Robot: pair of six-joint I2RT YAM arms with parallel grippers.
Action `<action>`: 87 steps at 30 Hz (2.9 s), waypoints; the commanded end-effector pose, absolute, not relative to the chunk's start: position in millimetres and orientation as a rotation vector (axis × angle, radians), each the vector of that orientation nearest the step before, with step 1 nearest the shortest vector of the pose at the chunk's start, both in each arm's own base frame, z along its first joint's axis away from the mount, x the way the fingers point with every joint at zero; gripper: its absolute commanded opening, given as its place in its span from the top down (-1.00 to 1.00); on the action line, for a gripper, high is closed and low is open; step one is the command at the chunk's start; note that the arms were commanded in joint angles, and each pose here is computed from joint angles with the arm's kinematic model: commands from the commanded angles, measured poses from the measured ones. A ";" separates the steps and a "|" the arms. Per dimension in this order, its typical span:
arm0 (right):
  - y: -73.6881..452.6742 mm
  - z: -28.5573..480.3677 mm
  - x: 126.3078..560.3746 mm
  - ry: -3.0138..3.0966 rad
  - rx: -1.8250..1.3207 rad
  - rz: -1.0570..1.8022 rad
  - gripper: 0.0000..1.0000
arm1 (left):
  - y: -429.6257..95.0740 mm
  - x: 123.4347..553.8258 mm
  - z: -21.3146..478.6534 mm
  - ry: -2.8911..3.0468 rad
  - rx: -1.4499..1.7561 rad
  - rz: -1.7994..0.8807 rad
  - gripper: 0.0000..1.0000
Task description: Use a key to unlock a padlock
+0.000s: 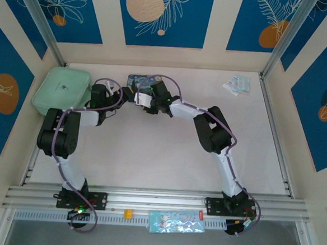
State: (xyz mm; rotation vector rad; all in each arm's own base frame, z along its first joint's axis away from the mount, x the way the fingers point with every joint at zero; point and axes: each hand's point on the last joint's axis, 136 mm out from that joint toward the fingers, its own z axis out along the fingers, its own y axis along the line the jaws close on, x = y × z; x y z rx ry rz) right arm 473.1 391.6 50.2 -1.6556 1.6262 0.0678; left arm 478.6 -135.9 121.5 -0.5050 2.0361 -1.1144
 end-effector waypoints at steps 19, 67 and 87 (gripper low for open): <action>373.4 100.3 387.9 1.912 -1.427 0.229 1.00 | -104.0 447.1 151.4 1.972 -0.528 -1.036 -0.28; 327.3 146.0 313.6 2.493 -0.578 0.688 -0.17 | -17.6 340.5 164.7 2.041 -0.524 -0.371 -0.98; 62.8 124.7 416.4 2.307 0.035 0.334 -0.24 | 52.5 345.9 155.2 2.054 -0.474 0.205 -0.99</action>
